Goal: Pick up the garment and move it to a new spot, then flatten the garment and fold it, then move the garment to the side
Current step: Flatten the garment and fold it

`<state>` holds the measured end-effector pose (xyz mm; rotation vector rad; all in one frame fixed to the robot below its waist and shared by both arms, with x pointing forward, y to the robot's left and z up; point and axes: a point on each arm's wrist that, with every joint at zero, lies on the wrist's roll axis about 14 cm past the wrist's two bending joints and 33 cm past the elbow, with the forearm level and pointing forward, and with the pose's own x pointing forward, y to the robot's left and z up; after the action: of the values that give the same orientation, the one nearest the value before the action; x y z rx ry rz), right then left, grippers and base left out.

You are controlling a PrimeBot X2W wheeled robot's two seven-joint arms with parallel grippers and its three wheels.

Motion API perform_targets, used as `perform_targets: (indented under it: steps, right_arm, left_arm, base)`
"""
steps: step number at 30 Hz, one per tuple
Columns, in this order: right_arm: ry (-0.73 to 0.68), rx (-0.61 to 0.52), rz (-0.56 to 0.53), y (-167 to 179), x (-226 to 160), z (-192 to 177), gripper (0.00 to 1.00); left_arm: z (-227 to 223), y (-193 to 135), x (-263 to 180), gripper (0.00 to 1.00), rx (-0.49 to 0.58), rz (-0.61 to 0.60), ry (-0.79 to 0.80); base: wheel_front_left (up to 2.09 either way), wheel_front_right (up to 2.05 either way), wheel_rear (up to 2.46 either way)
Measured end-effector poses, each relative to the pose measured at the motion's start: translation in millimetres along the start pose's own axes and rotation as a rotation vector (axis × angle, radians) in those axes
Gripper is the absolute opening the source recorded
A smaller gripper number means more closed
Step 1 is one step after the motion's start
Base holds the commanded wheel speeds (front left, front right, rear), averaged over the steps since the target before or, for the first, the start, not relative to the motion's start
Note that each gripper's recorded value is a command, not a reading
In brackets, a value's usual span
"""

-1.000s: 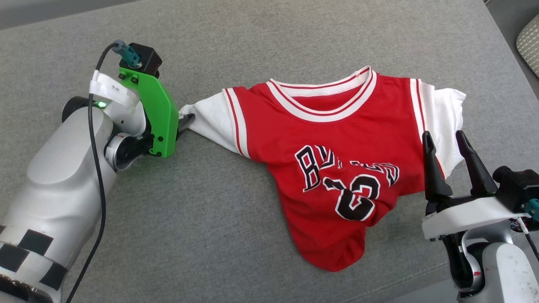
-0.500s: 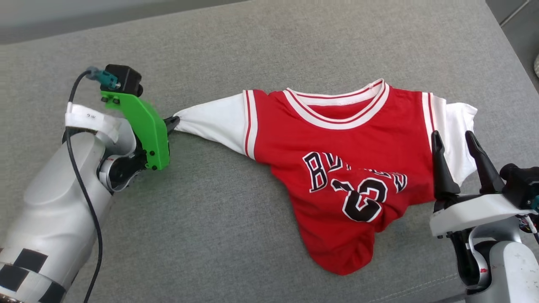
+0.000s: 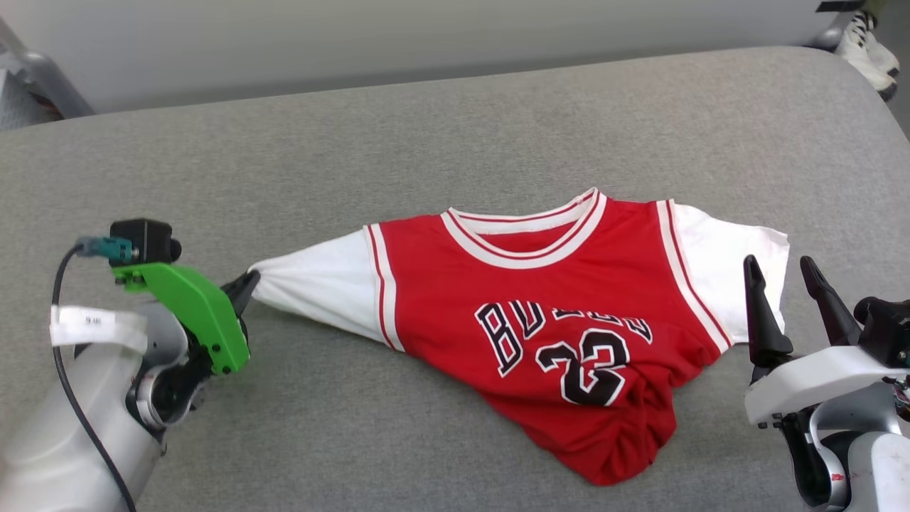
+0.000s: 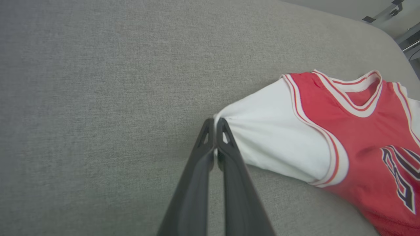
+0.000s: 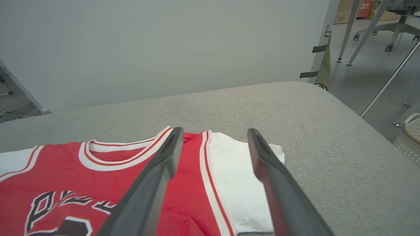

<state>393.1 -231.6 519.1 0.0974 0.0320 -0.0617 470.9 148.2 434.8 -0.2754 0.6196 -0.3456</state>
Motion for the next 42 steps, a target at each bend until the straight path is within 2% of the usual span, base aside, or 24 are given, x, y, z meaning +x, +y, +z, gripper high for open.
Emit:
perform_targets:
  steps: [5,6,9,10,12,13,14,21,25,29,32,37,42]
  right_arm:
    - [0.014,0.007,0.043,14.6,0.2,-1.2,1.0]
    - [0.015,0.012,0.066,22.8,-0.3,-1.1,1.0]
    - [0.008,0.015,0.081,28.3,-0.9,2.0,1.0]
    - [0.006,0.018,0.088,31.1,-2.8,2.8,1.0]
    - [0.015,0.019,0.088,30.8,-5.0,-0.1,1.0]
    - [0.016,0.021,0.088,31.1,-6.2,-0.3,1.0]
    - [0.015,0.021,0.088,30.9,-6.4,0.2,1.0]
    - [0.042,0.002,0.079,25.6,-7.1,-1.8,1.0]
    - [0.139,-0.066,0.094,19.2,-4.1,-12.1,1.0]
    - [0.267,-0.148,0.089,5.3,5.9,-19.1,1.0]
    - [0.414,-0.184,0.083,-4.9,15.0,-30.8,1.0]
    - [0.657,-0.194,0.074,-19.9,31.5,-50.4,1.0]
    - [0.782,-0.197,0.06,-28.3,52.8,-57.3,1.0]
  left_arm:
    - [-30.5,5.8,-35.9,0.0,-0.067,0.053,-0.017]
    - [-50.1,5.3,-51.3,0.0,-0.11,0.078,-0.028]
    - [-55.1,9.4,-62.7,0.0,-0.119,0.114,-0.078]
    - [-49.3,4.9,-67.2,0.0,-0.111,0.115,-0.154]
    - [-45.3,1.3,-68.7,0.0,-0.11,0.111,-0.195]
    - [-37.3,-1.1,-71.4,0.38,-0.083,0.111,-0.25]
    - [-33.6,-1.4,-72.9,1.0,-0.07,0.111,-0.275]
    - [-7.5,-15.9,-85.7,1.0,0.059,0.08,-0.452]
    - [4.6,-28.9,-93.2,1.0,0.117,0.054,-0.521]
    - [12.4,-39.7,-98.7,1.0,0.146,0.036,-0.568]
    - [15.1,-40.9,-100.5,1.0,0.158,0.039,-0.586]
    - [11.4,-36.6,-96.4,1.0,0.146,0.054,-0.582]
    - [1.9,-27.6,-91.1,1.0,0.117,0.076,-0.557]
  base:
    - [0.0,0.0,0.0]
    - [0.0,0.0,0.0]
    - [0.0,0.0,0.0]
    - [0.0,0.0,0.0]
    - [0.0,0.0,0.0]
    - [0.0,0.0,0.0]
    - [0.0,0.0,0.0]
    - [0.0,0.0,0.0]
    - [0.0,0.0,0.0]
    - [0.0,0.0,0.0]
    - [0.0,0.0,0.0]
    - [0.0,0.0,0.0]
    - [0.0,0.0,0.0]
